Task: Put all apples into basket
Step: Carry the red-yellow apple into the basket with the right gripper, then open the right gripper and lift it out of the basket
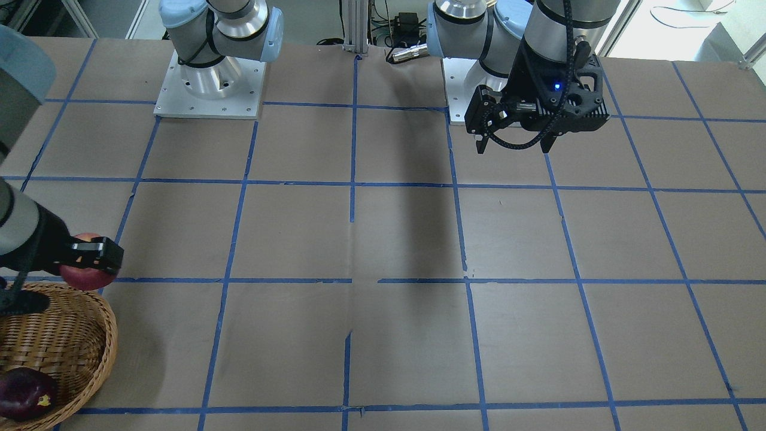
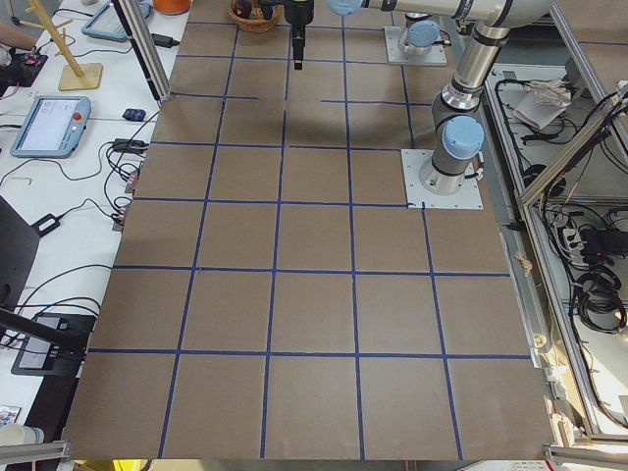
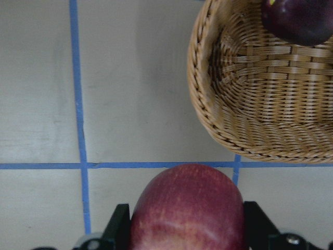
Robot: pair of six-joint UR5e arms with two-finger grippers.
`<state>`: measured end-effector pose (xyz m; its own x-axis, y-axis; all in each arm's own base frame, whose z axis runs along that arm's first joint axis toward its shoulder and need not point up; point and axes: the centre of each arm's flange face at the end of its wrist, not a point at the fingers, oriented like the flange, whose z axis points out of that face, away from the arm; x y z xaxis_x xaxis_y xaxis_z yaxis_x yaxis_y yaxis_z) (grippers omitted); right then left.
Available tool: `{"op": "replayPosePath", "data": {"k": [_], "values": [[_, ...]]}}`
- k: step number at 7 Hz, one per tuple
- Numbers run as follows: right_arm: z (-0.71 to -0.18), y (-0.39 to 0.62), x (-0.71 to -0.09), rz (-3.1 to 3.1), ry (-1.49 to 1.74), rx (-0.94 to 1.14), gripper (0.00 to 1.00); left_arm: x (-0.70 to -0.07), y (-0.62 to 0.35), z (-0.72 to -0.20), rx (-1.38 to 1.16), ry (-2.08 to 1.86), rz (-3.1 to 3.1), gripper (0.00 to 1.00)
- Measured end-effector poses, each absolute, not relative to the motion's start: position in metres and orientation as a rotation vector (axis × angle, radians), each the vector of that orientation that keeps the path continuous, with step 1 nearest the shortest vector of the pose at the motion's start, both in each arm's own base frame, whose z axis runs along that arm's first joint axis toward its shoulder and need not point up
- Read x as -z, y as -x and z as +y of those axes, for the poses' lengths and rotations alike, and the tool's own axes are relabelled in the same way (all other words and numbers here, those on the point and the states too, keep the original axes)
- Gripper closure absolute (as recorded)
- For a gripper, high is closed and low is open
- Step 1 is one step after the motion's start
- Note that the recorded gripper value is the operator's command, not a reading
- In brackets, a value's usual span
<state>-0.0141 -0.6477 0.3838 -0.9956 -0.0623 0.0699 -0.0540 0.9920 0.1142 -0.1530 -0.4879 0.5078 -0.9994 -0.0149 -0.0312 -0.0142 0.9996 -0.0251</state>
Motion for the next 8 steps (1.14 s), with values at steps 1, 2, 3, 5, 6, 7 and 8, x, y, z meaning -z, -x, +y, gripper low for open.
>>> {"op": "replayPosePath", "data": {"k": [1, 2, 3, 5, 6, 7, 8], "values": [[-0.657, 0.053, -0.370, -3.043, -0.137, 0.152, 1.00, -0.508, 0.153, -0.488, 0.039, 0.024, 3.110, 0.00], [-0.667, 0.094, -0.352, -3.016, -0.156, 0.135, 1.00, -0.508, 0.153, -0.487, 0.040, 0.024, 3.110, 0.00], [-0.676, 0.127, -0.329, -2.999, -0.175, 0.129, 1.00, -0.509, 0.153, -0.487, 0.041, 0.024, 3.110, 0.00], [-0.689, 0.157, -0.293, -2.986, -0.181, 0.127, 0.84, -0.509, 0.153, -0.487, 0.042, 0.023, 3.110, 0.00], [-0.692, 0.161, -0.283, -2.986, -0.173, 0.131, 0.41, -0.509, 0.153, -0.487, 0.042, 0.023, 3.110, 0.00], [-0.694, 0.162, -0.277, -2.986, -0.168, 0.130, 0.00, -0.509, 0.153, -0.487, 0.043, 0.023, 3.110, 0.00], [-0.694, 0.163, -0.274, -2.985, -0.167, 0.129, 0.00, -0.510, 0.153, -0.486, 0.044, 0.023, 3.110, 0.00]]}}
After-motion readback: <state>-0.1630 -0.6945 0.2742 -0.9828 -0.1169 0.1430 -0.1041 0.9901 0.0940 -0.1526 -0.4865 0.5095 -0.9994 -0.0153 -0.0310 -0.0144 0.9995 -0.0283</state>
